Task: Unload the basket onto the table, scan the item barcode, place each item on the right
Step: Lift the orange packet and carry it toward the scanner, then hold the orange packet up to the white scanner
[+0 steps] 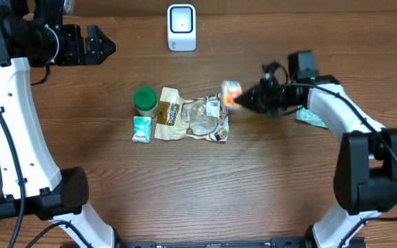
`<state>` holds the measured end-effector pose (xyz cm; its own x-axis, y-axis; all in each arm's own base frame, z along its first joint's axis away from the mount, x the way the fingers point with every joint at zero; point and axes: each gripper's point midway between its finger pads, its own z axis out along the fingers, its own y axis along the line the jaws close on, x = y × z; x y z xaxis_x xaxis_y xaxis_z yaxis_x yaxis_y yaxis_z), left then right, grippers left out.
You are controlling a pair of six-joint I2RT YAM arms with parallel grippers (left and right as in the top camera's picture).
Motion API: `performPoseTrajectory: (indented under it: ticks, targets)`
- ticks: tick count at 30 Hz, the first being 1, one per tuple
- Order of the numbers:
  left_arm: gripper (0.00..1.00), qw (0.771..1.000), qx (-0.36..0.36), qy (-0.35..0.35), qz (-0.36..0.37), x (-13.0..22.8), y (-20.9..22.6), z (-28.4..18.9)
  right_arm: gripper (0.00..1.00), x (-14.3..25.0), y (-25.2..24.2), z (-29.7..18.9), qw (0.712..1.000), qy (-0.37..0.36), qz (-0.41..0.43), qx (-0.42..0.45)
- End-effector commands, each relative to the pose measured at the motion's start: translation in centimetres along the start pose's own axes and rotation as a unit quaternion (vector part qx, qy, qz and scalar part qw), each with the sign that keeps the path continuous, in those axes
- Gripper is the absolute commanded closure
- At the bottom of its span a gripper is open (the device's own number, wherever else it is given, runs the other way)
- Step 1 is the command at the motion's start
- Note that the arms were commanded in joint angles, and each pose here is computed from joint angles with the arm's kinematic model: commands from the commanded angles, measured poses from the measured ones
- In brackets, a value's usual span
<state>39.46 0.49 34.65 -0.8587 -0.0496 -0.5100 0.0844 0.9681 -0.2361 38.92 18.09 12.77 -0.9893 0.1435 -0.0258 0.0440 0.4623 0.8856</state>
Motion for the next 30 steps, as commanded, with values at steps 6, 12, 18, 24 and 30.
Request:
performPoseTrajectory:
  ticks: [6, 12, 18, 24, 30]
  targets:
    - [0.0, 1.0, 0.002, 0.001, 0.012, 0.0, -0.3, 0.0, 0.96, 1.5, 10.6, -4.0, 0.97, 0.093, -0.005, -0.223]
    - [0.0, 1.0, 0.002, 0.001, 0.013, 0.0, -0.3, 0.0, 0.96, 0.8, 11.4, -4.1, 0.97, 0.093, 0.004, -0.224]
    - [0.0, 1.0, 0.002, 0.001, 0.013, 0.0, -0.3, 0.0, 0.96, 0.1, 11.2, -3.2, 0.977, 0.069, 0.0, -0.203]
    - [0.0, 1.0, 0.002, 0.001, 0.013, 0.0, -0.4, 0.0, 0.96, 0.6, 11.3, 1.3, 0.986, 0.037, -0.071, -0.148]
    - [0.0, 1.0, 0.002, 0.001, 0.013, 0.0, -0.3, 0.0, 0.96, -0.6, 4.5, 4.2, 0.992, -0.054, -0.059, 0.101]
